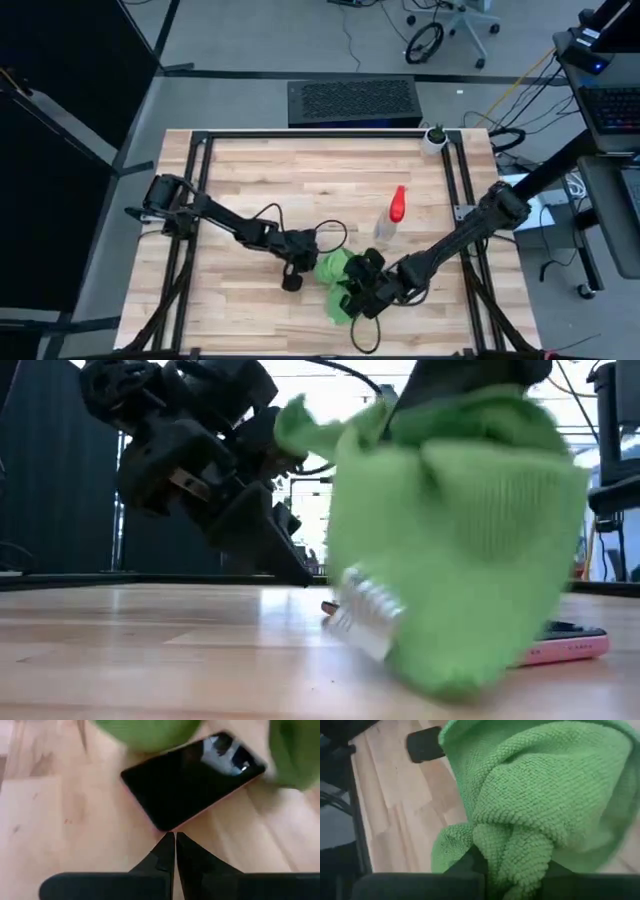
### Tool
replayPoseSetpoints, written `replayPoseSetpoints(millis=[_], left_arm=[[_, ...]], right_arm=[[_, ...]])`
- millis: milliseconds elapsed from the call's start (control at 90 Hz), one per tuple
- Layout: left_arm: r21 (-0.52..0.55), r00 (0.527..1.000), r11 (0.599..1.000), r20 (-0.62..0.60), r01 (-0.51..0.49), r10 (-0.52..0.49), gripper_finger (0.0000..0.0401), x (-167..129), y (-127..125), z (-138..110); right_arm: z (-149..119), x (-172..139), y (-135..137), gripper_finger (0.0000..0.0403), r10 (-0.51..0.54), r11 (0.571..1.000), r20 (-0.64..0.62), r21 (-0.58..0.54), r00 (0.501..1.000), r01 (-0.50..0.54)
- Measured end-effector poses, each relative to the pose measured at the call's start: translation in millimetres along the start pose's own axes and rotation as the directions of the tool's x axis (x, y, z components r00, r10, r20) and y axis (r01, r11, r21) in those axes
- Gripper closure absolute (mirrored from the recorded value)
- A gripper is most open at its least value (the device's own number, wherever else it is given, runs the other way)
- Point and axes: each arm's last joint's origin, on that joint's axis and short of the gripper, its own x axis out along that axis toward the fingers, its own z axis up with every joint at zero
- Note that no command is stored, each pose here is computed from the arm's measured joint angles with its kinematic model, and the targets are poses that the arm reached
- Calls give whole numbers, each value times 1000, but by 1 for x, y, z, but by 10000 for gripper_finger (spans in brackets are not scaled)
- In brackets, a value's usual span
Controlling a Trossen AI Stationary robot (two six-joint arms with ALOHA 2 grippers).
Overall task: Apply microfiber cloth
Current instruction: Wipe the front of the cellphone with the green microfiber cloth
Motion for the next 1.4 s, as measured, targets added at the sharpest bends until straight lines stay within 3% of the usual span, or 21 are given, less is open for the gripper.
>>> replayPoseSetpoints(millis=[167, 278, 511, 767, 1033, 1156, 1311, 1400], left_arm=[[3, 990, 1000, 139, -7, 7, 401, 3, -19, 11], [16, 982, 1000, 191, 4, -7, 401, 8, -31, 11], [-5, 991, 1000, 134, 30, -29, 401, 34, -46, -8], [-29, 992, 994, 57, -109, 110, 401, 42, -43, -24], [-30, 981, 982, 53, -186, 188, 401, 49, -18, -30], [-26, 979, 980, 52, -196, 197, 401, 46, -13, -27], [-15, 980, 980, 7, -199, 199, 401, 30, -18, -17], [1, 988, 989, 50, -145, 145, 401, 18, -31, -1]], right_arm=[[-3, -34, -8, 378, -29, 999, -49, -14, 998, 28], [-11, -38, -8, 378, -39, 999, -84, 9, 996, 40], [-49, -11, 1, 378, -56, 998, -302, 0, 952, 59], [-75, 40, -3, 378, -143, 990, -355, -32, 924, 141], [-77, 67, 14, 378, 31, 999, -304, 21, 952, -26], [-77, 67, 14, 378, 33, 999, -307, 14, 951, -30], [-65, 47, 10, 378, 13, 999, -319, -25, 948, -22], [-48, 22, 8, 378, 1, 999, -260, -35, 966, -11]])
